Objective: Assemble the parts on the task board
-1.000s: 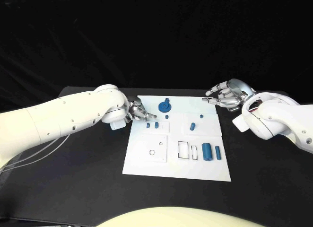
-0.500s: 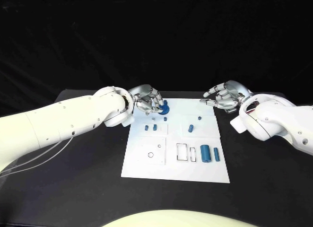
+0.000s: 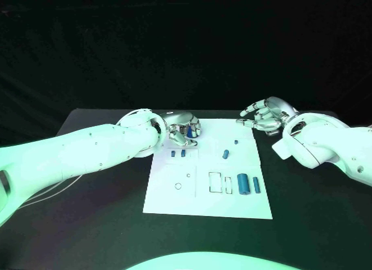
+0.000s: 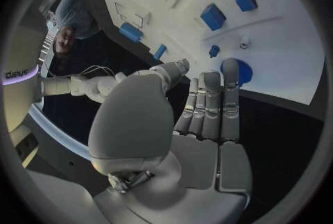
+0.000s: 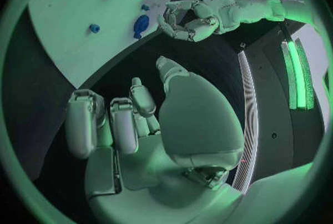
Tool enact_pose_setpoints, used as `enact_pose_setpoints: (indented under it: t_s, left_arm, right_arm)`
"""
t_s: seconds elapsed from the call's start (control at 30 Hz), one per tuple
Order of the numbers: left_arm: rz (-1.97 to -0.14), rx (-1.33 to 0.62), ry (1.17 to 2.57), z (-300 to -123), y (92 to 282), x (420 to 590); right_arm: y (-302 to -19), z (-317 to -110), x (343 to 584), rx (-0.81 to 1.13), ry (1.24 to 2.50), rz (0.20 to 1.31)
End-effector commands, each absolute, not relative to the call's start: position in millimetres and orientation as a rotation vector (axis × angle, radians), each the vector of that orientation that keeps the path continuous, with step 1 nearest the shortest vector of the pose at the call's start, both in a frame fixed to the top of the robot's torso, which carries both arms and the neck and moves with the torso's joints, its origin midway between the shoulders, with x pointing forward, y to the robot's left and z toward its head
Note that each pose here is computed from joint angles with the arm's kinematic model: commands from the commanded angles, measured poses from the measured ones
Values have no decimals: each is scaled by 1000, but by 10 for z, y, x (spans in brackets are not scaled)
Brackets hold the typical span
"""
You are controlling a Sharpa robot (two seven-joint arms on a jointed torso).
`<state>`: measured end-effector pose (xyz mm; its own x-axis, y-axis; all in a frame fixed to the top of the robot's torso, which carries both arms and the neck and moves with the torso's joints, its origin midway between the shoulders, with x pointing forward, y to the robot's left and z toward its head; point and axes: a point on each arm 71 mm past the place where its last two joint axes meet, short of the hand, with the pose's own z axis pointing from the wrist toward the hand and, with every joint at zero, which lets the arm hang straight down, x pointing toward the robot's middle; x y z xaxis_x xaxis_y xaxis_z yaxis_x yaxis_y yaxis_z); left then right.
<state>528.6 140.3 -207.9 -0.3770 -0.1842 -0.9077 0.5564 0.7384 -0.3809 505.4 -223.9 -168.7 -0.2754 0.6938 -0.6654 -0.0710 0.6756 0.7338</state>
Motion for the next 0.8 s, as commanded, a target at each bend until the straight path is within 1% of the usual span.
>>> enact_pose_setpoints:
  t_s: [0.03,0.33,0.8]
  left_arm:
    - [-778,329,1806,-2110,1384,5308]
    - [-733,355,1787,-2143,1316,5386]
    - [-691,380,1848,-2256,1233,5433]
  right_arm:
    - [-2230,-1686,5053,501,1700,805]
    - [-2220,-1684,5057,499,1697,808]
    - [-2205,-1687,5059,496,1699,810]
